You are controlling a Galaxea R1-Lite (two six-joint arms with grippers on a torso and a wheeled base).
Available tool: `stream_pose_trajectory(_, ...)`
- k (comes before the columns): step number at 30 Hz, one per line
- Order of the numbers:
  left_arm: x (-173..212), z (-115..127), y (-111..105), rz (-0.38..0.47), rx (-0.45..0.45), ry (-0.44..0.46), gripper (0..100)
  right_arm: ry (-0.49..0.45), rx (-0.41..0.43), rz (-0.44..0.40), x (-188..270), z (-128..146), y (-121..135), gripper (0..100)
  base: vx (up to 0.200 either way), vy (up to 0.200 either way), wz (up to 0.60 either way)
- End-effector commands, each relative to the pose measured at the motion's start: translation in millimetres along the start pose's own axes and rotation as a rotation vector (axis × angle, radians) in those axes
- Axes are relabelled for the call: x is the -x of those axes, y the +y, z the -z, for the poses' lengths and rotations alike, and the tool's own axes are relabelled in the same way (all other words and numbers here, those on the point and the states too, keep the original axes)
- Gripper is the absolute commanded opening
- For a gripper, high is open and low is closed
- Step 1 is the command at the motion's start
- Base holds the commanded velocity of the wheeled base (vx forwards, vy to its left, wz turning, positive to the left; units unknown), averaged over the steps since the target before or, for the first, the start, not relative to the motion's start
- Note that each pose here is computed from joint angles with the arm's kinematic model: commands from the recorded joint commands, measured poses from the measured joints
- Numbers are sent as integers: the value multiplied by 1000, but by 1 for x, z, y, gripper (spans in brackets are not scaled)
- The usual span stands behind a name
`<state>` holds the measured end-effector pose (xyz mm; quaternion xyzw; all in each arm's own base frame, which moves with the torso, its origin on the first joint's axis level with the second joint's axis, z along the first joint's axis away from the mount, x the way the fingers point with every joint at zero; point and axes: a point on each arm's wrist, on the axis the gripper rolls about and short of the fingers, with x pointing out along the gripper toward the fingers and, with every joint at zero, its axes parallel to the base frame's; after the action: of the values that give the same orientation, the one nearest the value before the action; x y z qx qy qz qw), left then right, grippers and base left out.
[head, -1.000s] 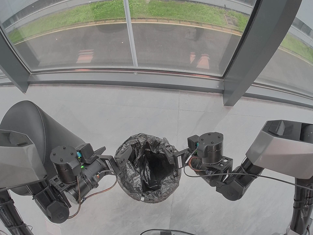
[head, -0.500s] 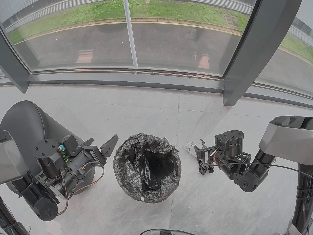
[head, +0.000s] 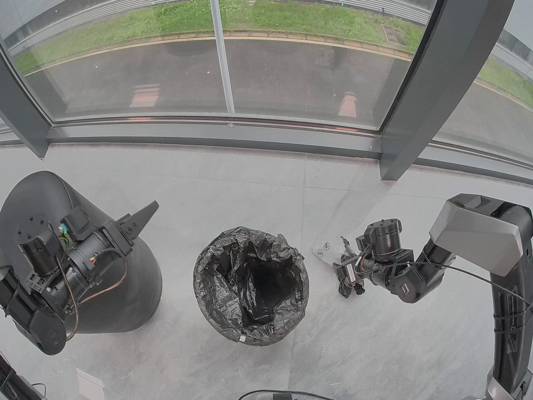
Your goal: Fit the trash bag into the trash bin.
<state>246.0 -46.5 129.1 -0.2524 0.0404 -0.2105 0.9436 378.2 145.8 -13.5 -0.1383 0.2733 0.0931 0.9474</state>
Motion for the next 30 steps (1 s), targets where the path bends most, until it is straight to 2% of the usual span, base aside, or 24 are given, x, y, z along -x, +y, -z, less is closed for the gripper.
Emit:
stream_pose_trajectory(1,24,-39,2,42,70,-98,100,50,40,5,-37,-3,-13,100,0,0,0)
stream_pose_trajectory(8,26,-43,6,44,83,-102,100,63,38,15,-75,-9,-14,100,0,0,0)
stream_pose_trajectory(13,26,-43,8,36,82,-107,100,64,38,12,-83,-20,-14,100,0,0,0)
stream_pose_trajectory(23,27,-42,9,31,84,-102,100,77,47,5,-89,-23,-11,100,0,0,0)
stream_pose_trajectory(30,26,-41,10,27,87,-97,100,68,120,14,-98,-26,-10,100,0,0,0)
